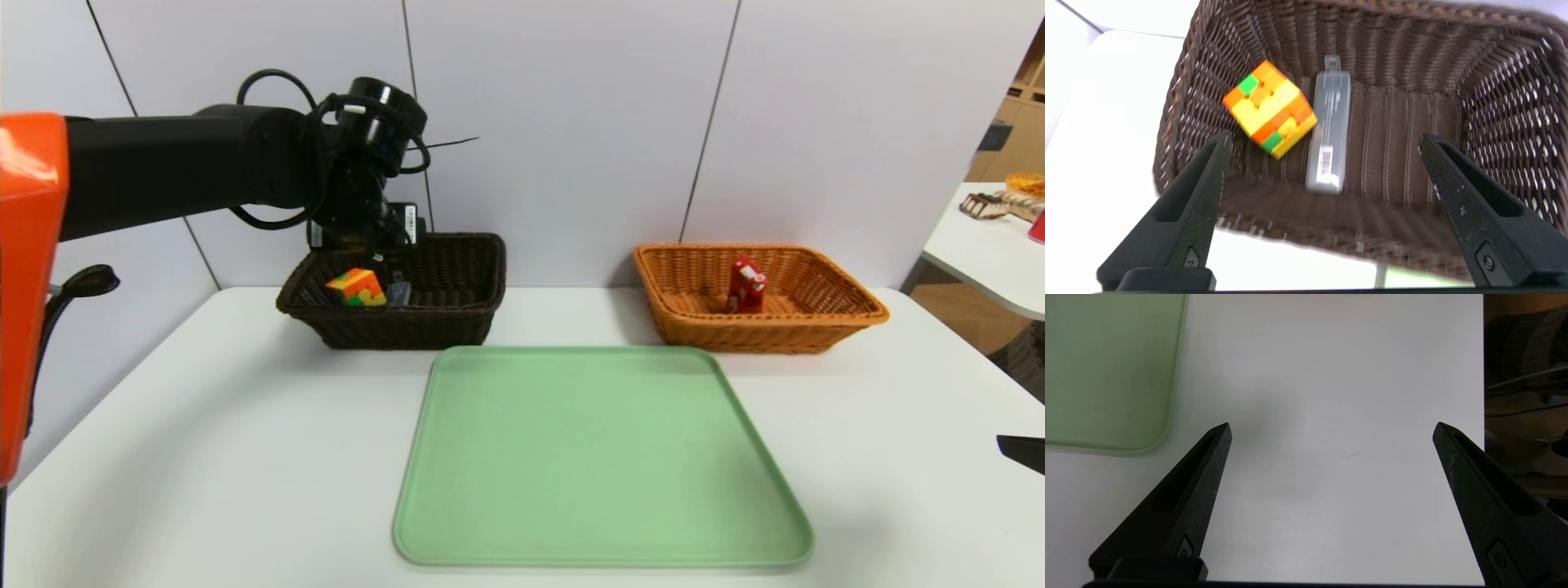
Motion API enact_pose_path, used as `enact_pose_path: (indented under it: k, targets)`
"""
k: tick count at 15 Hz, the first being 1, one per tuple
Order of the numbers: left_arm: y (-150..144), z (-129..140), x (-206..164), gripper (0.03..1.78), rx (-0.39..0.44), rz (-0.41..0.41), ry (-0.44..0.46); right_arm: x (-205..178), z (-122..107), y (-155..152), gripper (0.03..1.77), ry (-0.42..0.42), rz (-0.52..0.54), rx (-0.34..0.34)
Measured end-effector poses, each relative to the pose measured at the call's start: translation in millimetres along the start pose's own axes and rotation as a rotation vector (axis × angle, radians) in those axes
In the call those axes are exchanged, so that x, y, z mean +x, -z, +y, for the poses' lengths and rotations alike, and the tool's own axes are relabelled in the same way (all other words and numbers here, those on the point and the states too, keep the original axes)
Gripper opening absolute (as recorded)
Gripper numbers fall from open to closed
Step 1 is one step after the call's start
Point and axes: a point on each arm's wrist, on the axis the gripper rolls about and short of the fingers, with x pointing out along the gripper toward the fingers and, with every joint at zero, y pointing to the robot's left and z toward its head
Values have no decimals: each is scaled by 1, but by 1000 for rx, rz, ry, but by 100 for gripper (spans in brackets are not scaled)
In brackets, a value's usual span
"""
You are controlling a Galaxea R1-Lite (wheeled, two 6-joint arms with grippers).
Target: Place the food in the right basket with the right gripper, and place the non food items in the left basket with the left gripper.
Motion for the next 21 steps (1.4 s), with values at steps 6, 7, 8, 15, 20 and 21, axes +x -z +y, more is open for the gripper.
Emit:
enact_pose_path:
  k: [6,7,8,15,20,21]
  targets:
    - [1,44,-72,166,-35,32,36,-5,-4,-4,170,25,-21,17]
    - [2,53,-86,167,-44,21,35,-6,-4,-2,170,30,-21,21]
    - [3,63,-99,167,-61,6,32,-7,-5,-1,170,35,-20,25]
    - [18,132,-167,169,-213,-98,-47,-19,-7,25,170,85,-29,65]
    - [45,179,-206,169,-297,-139,-57,-33,-4,51,170,91,-52,83]
    - [55,186,-212,169,-303,-143,-60,-37,-3,56,170,78,-52,80]
